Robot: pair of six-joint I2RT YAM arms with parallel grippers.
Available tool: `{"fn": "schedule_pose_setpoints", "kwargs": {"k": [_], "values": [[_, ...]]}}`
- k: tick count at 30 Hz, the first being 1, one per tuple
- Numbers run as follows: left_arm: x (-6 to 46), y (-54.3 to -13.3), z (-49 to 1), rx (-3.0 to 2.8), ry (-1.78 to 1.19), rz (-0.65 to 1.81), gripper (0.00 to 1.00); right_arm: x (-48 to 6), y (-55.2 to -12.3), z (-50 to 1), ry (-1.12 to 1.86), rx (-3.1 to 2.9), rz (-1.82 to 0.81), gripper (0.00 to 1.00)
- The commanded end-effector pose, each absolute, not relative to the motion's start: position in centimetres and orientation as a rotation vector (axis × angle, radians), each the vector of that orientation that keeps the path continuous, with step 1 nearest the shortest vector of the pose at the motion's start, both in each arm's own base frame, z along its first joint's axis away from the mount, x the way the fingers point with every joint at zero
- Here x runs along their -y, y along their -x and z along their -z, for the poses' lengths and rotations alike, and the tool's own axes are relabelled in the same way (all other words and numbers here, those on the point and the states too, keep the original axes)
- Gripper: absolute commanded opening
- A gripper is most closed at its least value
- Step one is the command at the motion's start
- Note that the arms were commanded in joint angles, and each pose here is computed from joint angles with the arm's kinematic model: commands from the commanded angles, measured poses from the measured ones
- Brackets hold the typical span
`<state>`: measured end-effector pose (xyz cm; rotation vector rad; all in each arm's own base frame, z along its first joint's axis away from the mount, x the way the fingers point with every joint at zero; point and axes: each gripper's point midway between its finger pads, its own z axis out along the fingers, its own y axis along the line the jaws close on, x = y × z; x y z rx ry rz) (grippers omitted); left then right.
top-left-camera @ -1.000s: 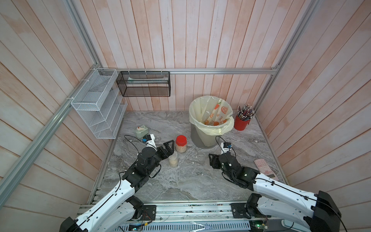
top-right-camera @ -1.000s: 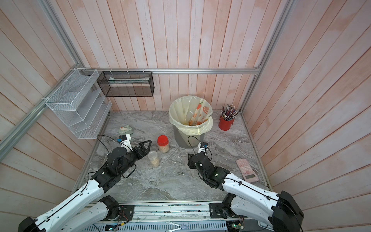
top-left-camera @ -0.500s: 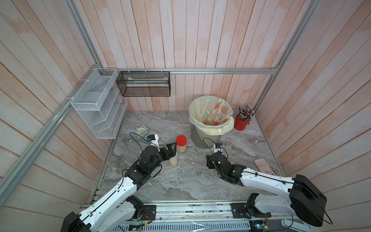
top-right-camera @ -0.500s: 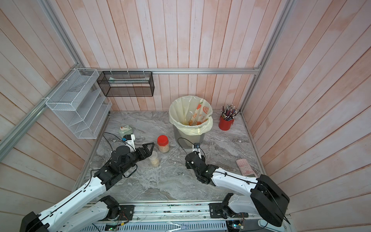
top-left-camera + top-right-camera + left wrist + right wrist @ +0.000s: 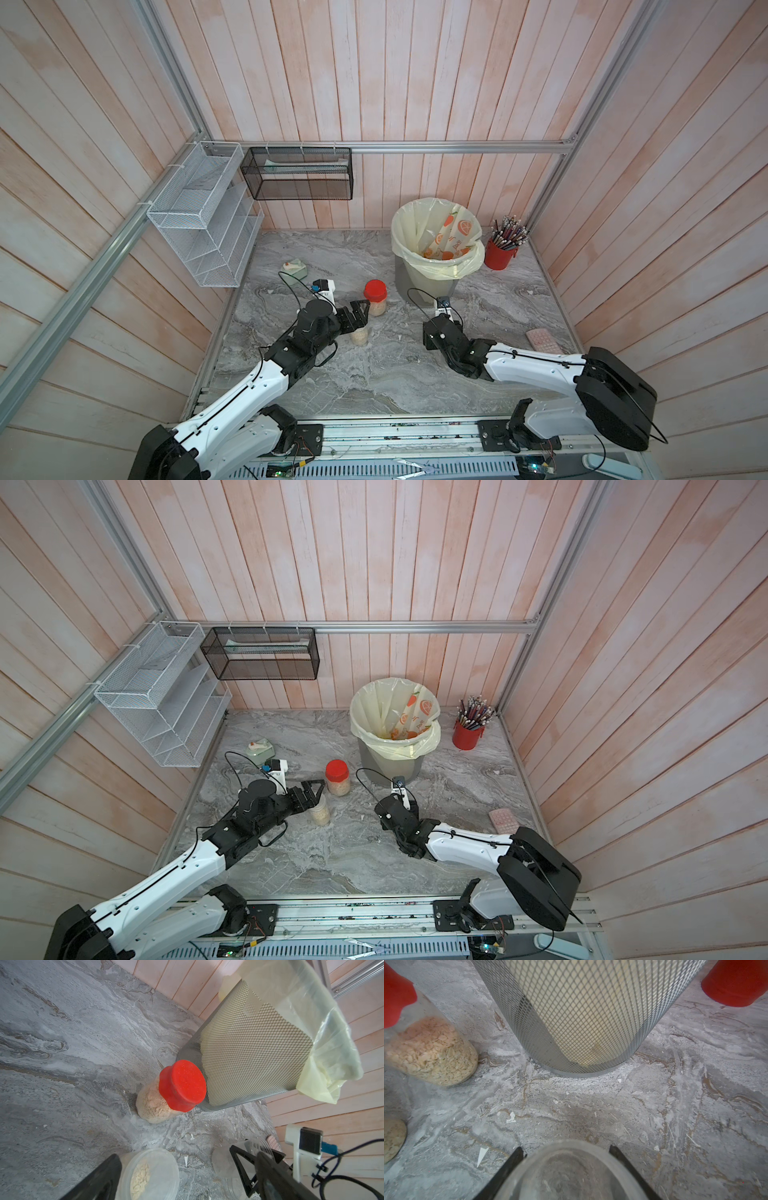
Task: Empty expired oatmeal from jars
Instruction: Place the jar at the center of the board.
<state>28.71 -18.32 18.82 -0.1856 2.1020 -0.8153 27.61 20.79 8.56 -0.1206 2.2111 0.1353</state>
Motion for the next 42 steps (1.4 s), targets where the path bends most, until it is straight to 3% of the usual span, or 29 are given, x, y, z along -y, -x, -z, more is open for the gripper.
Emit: {"fn": "schedule_pose_setpoints", "kwargs": {"k": [1,7,16,19,42], "values": [[18.2,-28.8,-19.9,-2.07,0.15,0.808,1.0,-20.8,-27.7,-8.7,0.124,-2.192,-0.105,0.47],[18.4,-28.4,-20.4,-2.049,0.057,0.792,1.0,-20.7,-27.1,-7.9,0.127,-2.215,-0.087,0.67],[17.2,-28.0,-21.7,-1.976,0.039,0.74,1.0,-21.1,-26.8,-8.0,0.111,-2.219,-0.101,0.86],[16.9,-28.0,-21.5,-1.971,0.045,0.73,1.0,-21.4,-26.9,-8.3,0.106,-2.217,-0.114,0.98],[14.5,-27.9,-20.8,-1.962,0.05,0.563,1.0,-24.0,-27.4,-18.5,0.186,-2.076,-0.251,0.98]]}}
